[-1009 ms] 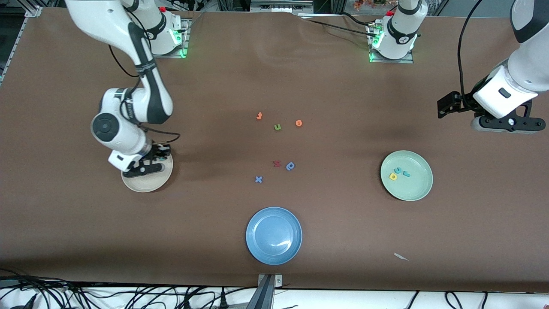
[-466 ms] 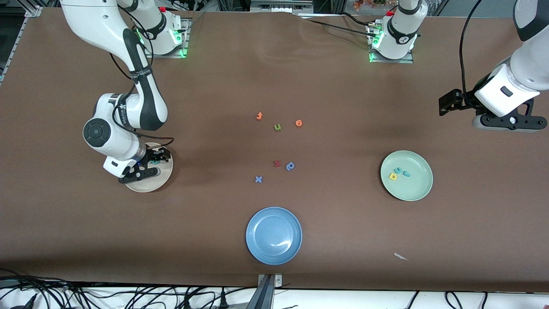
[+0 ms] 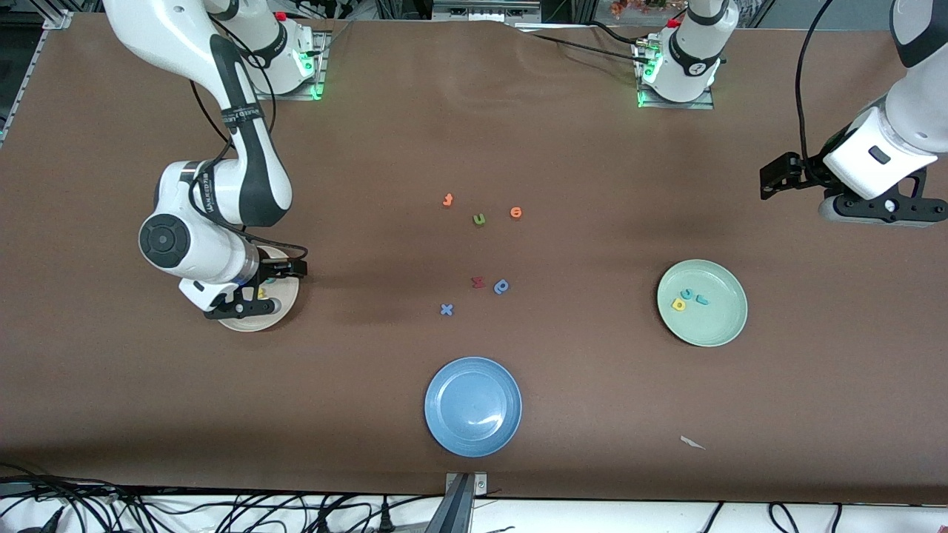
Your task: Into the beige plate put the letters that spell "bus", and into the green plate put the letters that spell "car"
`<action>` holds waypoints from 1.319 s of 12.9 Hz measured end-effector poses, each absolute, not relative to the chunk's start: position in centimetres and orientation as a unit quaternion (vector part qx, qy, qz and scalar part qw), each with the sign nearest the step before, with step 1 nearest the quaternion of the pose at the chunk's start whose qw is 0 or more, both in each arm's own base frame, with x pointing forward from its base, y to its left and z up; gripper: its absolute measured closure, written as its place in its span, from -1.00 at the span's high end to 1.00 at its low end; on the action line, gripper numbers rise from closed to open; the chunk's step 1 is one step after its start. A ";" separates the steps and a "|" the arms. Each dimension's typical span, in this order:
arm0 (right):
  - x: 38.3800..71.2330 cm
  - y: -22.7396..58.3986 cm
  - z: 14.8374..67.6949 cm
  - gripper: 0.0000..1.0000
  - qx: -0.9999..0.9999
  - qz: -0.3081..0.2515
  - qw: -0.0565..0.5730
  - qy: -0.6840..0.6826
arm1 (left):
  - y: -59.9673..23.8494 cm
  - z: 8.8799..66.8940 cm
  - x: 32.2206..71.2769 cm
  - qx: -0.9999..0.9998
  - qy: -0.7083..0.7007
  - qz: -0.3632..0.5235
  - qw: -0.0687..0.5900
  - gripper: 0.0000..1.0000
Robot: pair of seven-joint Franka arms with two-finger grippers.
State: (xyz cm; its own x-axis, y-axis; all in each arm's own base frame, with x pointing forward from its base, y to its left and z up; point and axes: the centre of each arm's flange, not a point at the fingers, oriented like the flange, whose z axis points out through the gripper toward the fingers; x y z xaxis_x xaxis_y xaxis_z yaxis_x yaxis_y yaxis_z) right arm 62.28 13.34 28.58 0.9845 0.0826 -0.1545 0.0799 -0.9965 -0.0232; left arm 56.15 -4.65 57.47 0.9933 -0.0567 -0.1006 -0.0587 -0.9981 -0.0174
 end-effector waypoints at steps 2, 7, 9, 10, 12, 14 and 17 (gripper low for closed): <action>62.0 14.5 30.5 1.00 -0.995 0.092 0.008 -0.025 | -4.6 57.5 56.1 -0.998 0.029 0.052 0.010 1.00; 59.9 11.2 38.5 1.00 -0.995 0.099 0.002 -0.001 | -4.7 57.4 56.0 -0.998 0.030 0.055 0.010 1.00; 58.3 8.5 43.5 1.00 -0.995 0.102 -0.007 0.003 | -4.7 57.5 56.0 -0.998 0.030 0.056 0.010 1.00; 57.3 7.7 46.2 1.00 -0.996 0.093 -0.007 0.002 | -4.7 57.5 56.0 -0.998 0.030 0.056 0.010 1.00; 55.6 6.9 51.5 1.00 -0.998 0.055 -0.012 -0.001 | -4.7 57.5 56.0 -0.998 0.031 0.056 0.010 1.00; 53.7 7.2 55.6 1.00 -0.999 0.027 -0.018 -0.011 | -4.8 57.5 56.0 -0.998 0.031 0.056 0.010 1.00; 51.9 7.4 59.3 1.00 -1.000 0.012 -0.020 -0.020 | -4.8 57.5 56.0 -0.998 0.032 0.056 0.010 1.00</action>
State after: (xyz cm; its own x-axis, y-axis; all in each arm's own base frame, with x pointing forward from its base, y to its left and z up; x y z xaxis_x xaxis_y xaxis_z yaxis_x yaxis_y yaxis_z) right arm 51.92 7.39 59.34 0.9989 0.0400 -0.0242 0.0409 -0.9984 0.0385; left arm 55.96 -4.78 57.51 0.9916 -0.0629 -0.1130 -0.0652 -0.9977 -0.0172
